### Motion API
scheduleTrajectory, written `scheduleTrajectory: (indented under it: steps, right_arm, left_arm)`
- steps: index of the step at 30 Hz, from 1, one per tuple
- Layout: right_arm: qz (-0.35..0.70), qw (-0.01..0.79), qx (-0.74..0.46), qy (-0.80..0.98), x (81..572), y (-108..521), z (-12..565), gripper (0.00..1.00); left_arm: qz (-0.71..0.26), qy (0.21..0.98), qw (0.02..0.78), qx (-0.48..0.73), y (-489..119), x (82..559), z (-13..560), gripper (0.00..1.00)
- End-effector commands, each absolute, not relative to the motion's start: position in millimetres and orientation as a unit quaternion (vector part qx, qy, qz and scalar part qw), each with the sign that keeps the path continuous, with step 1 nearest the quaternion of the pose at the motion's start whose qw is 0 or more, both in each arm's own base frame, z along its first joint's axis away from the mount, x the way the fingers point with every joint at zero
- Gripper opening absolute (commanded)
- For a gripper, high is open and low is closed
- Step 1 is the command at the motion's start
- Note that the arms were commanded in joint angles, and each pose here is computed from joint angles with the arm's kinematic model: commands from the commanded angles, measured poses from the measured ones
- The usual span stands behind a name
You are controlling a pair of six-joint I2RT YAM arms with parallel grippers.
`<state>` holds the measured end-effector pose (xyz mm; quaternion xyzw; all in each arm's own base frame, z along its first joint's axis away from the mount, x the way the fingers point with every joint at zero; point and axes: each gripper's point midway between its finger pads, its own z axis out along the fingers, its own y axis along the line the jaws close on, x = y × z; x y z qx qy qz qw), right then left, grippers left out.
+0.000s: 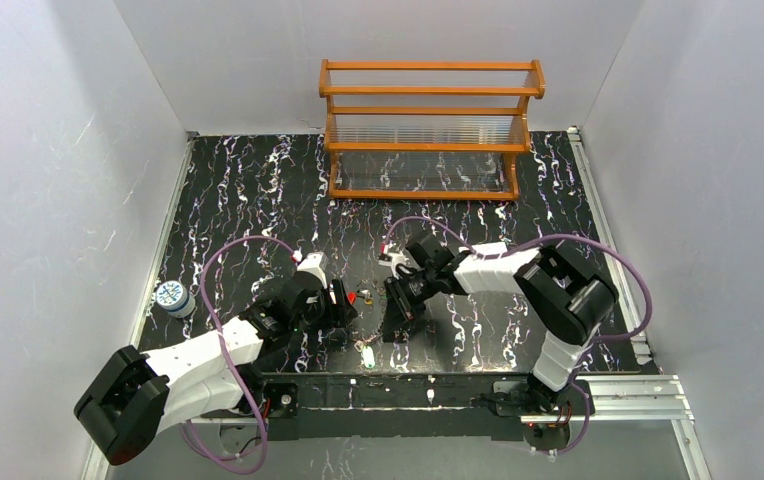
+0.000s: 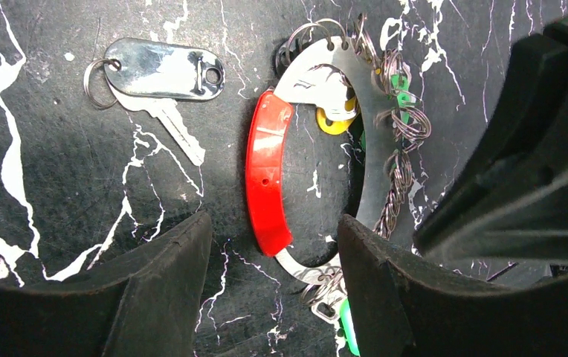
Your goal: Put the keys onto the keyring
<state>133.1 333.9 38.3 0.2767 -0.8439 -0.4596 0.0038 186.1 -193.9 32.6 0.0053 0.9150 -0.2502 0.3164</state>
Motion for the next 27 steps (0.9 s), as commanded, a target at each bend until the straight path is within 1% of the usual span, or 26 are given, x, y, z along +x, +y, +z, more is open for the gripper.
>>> scheduleTrajectory:
  steps: [1,2,4,5,8,12,14,16,23,25,27]
  right_arm:
    - [-0.493,-0.050,0.311,-0.811,135,340,74,0.23]
    - [-0.482,-0.073,0.314,-0.815,142,339,77,0.26]
    - [-0.447,-0.118,0.311,-0.831,160,335,80,0.38]
    - [-0.426,-0.137,0.308,-0.839,170,333,79,0.42]
    - [-0.380,-0.169,0.309,-0.855,193,331,78,0.47]
    - [-0.342,-0.175,0.309,-0.870,212,333,69,0.45]
    - [-0.337,-0.167,0.309,-0.874,214,335,65,0.41]
    - [-0.328,-0.164,0.311,-0.877,214,338,62,0.40]
    - [-0.294,-0.157,0.306,-0.892,218,334,47,0.43]
    - [-0.301,-0.147,0.310,-0.890,213,335,44,0.41]
    - [-0.314,-0.135,0.314,-0.886,205,337,44,0.35]
  left_arm:
    - [-0.242,0.913,0.329,0.011,-191,191,39,0.61]
    - [-0.243,0.912,0.329,0.012,-191,191,39,0.61]
    - [-0.243,0.912,0.329,0.013,-191,191,39,0.61]
    - [-0.243,0.912,0.329,0.013,-191,191,39,0.61]
    - [-0.245,0.912,0.329,0.014,-192,191,40,0.61]
    - [-0.246,0.912,0.329,0.013,-192,190,40,0.61]
    - [-0.247,0.912,0.328,0.014,-191,189,40,0.61]
    - [-0.246,0.912,0.329,0.013,-191,189,40,0.61]
    - [-0.246,0.912,0.329,0.010,-189,187,38,0.61]
    - [-0.245,0.912,0.329,0.009,-189,188,38,0.60]
    - [-0.246,0.912,0.329,0.011,-189,187,38,0.60]
